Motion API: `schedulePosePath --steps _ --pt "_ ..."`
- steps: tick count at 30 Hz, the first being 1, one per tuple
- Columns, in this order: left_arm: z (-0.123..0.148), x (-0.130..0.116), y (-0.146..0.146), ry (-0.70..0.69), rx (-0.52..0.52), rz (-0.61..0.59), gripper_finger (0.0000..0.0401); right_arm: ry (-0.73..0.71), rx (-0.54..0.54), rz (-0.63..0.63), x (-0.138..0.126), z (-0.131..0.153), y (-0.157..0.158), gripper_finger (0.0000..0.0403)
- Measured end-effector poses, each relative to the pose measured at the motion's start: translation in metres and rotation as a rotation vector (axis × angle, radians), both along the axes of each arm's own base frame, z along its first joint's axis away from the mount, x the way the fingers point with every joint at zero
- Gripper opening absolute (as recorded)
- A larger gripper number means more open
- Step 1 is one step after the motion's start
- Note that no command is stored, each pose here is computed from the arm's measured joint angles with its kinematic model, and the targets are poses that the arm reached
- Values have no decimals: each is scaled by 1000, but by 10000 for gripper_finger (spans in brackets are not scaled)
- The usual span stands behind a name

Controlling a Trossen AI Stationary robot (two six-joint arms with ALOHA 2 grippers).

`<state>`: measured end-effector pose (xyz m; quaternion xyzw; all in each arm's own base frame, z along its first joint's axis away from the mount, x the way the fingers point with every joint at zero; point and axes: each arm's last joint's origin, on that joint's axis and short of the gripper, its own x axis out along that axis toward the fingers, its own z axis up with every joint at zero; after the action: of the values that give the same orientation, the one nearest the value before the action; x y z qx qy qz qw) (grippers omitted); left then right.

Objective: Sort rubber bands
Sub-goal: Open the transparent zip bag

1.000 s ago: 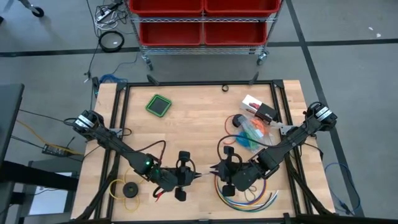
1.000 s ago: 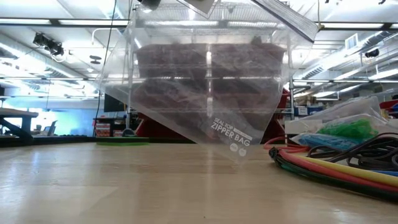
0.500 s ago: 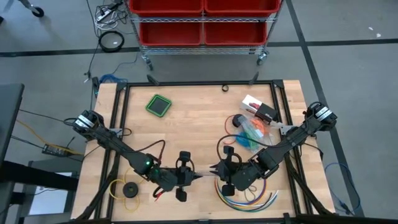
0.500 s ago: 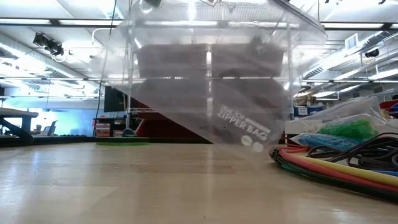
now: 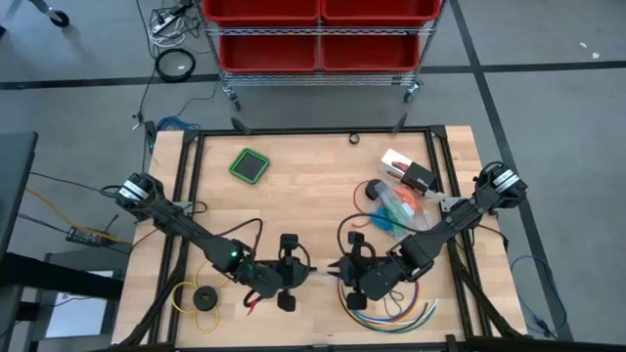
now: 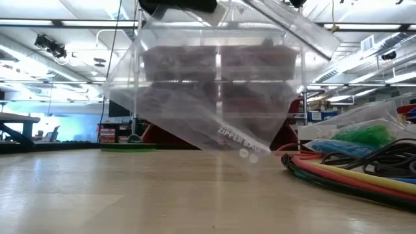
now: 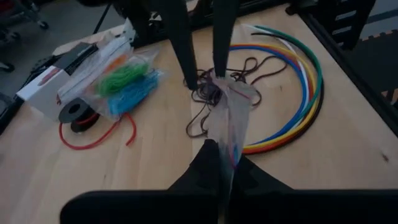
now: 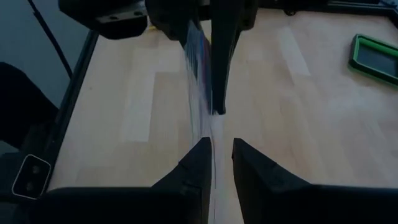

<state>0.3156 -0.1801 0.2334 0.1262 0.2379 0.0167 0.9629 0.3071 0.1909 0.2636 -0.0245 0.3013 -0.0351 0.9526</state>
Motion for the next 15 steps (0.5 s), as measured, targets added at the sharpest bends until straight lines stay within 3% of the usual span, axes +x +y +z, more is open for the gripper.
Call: schedulePosePath --steps 15 --pt "3 2 0 -42 -11 19 0 15 12 24 1 -2 1 54"
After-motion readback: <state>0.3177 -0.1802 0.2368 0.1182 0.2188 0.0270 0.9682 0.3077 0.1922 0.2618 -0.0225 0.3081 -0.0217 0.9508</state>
